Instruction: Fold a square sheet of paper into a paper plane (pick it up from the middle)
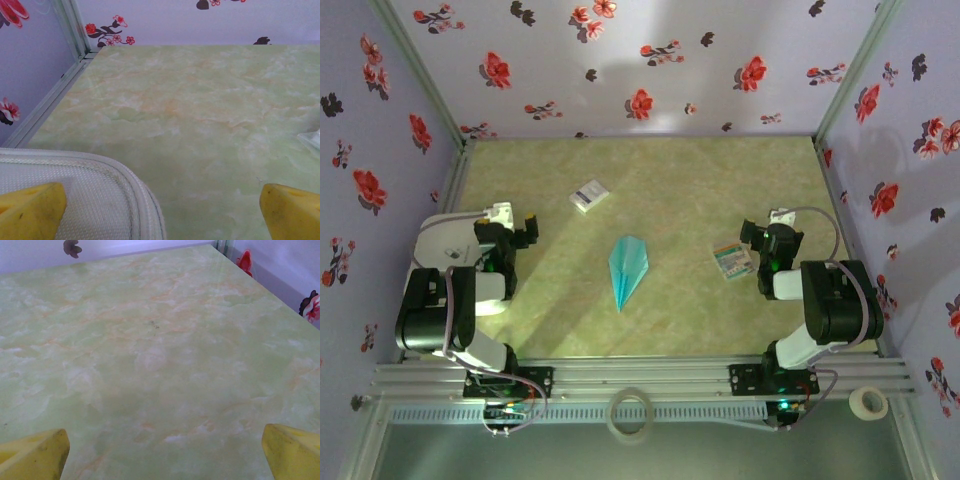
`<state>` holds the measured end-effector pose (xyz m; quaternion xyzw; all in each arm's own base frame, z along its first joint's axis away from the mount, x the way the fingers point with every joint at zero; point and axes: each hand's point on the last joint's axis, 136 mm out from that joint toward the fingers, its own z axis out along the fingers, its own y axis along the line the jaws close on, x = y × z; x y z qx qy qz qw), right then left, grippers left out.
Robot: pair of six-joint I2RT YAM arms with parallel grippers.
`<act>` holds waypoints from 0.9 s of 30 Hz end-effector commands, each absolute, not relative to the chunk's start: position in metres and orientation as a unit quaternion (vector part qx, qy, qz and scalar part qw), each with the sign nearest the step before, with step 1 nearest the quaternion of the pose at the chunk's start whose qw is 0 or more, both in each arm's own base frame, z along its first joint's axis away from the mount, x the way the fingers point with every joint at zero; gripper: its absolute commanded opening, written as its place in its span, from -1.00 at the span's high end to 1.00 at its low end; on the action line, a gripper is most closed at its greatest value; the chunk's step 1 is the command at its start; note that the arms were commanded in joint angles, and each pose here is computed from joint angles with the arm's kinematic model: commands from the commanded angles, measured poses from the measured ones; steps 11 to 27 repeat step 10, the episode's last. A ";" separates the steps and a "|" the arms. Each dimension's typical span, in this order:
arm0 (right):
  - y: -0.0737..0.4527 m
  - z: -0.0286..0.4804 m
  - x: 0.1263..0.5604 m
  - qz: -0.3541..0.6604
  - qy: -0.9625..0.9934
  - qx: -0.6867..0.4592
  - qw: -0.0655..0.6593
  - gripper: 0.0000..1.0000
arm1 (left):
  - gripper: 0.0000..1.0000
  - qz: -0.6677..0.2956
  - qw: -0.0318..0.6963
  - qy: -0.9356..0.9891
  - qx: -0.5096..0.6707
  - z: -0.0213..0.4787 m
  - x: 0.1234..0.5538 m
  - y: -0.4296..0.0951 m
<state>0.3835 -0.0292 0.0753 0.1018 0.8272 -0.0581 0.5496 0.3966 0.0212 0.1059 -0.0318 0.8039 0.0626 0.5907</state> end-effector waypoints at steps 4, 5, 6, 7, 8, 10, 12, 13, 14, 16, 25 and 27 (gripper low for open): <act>-0.030 0.089 0.393 -0.056 0.814 0.108 0.569 -0.99 | -0.99 0.071 0.576 0.813 -0.048 0.097 0.396 0.028; -0.030 0.088 0.393 -0.056 0.814 0.108 0.568 -0.99 | -0.99 0.071 0.576 0.813 -0.048 0.097 0.396 0.029; -0.030 0.089 0.393 -0.056 0.814 0.108 0.568 -0.99 | -1.00 0.071 0.576 0.813 -0.048 0.097 0.396 0.028; -0.030 0.089 0.393 -0.056 0.814 0.108 0.568 -0.99 | -0.99 0.071 0.576 0.813 -0.048 0.097 0.396 0.028; -0.030 0.088 0.393 -0.056 0.814 0.107 0.568 -0.99 | -1.00 0.071 0.575 0.813 -0.048 0.096 0.396 0.028; -0.029 0.088 0.392 -0.056 0.814 0.106 0.568 -0.99 | -0.99 0.071 0.576 0.813 -0.048 0.097 0.396 0.029; -0.029 0.088 0.392 -0.056 0.814 0.106 0.568 -0.99 | -0.99 0.071 0.576 0.813 -0.048 0.097 0.396 0.029; -0.029 0.088 0.392 -0.056 0.814 0.106 0.568 -0.99 | -0.99 0.071 0.576 0.813 -0.048 0.097 0.396 0.029; -0.029 0.088 0.392 -0.056 0.814 0.106 0.568 -0.99 | -0.99 0.071 0.576 0.813 -0.048 0.097 0.396 0.029; -0.029 0.088 0.392 -0.056 0.814 0.106 0.568 -0.99 | -0.99 0.071 0.576 0.813 -0.048 0.097 0.396 0.029; -0.029 0.088 0.392 -0.056 0.814 0.106 0.568 -0.99 | -0.99 0.071 0.576 0.813 -0.048 0.097 0.396 0.029; -0.029 0.088 0.392 -0.056 0.814 0.106 0.568 -0.99 | -0.99 0.071 0.576 0.813 -0.048 0.097 0.396 0.029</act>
